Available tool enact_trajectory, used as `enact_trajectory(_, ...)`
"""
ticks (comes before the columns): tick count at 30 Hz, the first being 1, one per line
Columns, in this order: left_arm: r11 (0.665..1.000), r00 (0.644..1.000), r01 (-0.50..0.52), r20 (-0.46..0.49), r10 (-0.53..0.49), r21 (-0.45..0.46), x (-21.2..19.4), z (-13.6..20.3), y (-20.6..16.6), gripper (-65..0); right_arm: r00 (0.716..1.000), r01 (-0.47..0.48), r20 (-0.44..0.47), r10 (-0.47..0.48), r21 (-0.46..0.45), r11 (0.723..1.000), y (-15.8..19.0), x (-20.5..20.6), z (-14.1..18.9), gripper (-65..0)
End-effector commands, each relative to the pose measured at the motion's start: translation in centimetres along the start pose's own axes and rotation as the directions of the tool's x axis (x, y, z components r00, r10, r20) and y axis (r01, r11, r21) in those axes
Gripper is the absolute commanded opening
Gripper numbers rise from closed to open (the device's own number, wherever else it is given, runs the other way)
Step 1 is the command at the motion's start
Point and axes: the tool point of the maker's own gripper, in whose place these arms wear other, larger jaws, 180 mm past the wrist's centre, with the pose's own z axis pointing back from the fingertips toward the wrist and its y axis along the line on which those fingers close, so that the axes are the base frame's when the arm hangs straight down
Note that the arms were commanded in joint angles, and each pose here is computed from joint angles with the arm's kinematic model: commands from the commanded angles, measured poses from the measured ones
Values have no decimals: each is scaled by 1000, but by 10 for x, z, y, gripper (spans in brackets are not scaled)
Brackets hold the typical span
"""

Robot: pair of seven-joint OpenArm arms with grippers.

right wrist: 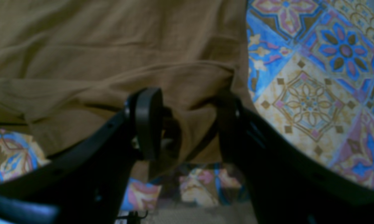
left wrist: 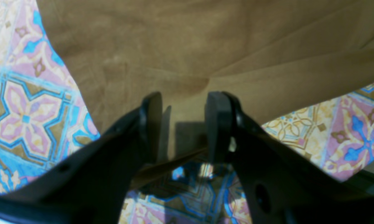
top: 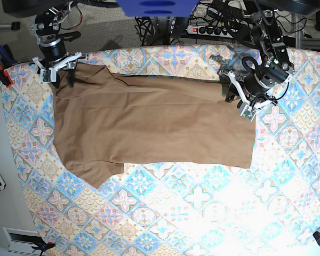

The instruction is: Layout the t-shirt on the table in an organized manner, then fold the t-shirt properly

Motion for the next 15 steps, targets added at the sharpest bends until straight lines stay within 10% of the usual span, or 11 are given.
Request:
enact_trajectory(1,1000,999,9,42,-9,8,12,4,3,-412,999,4,43,-4,3,1000,-1,9,1,-384)
enact_trajectory(15,1000,999,11,50,-12,12,15,3,5,-412,1000,10,15,-10,7,1000,0,-1,5,-384)
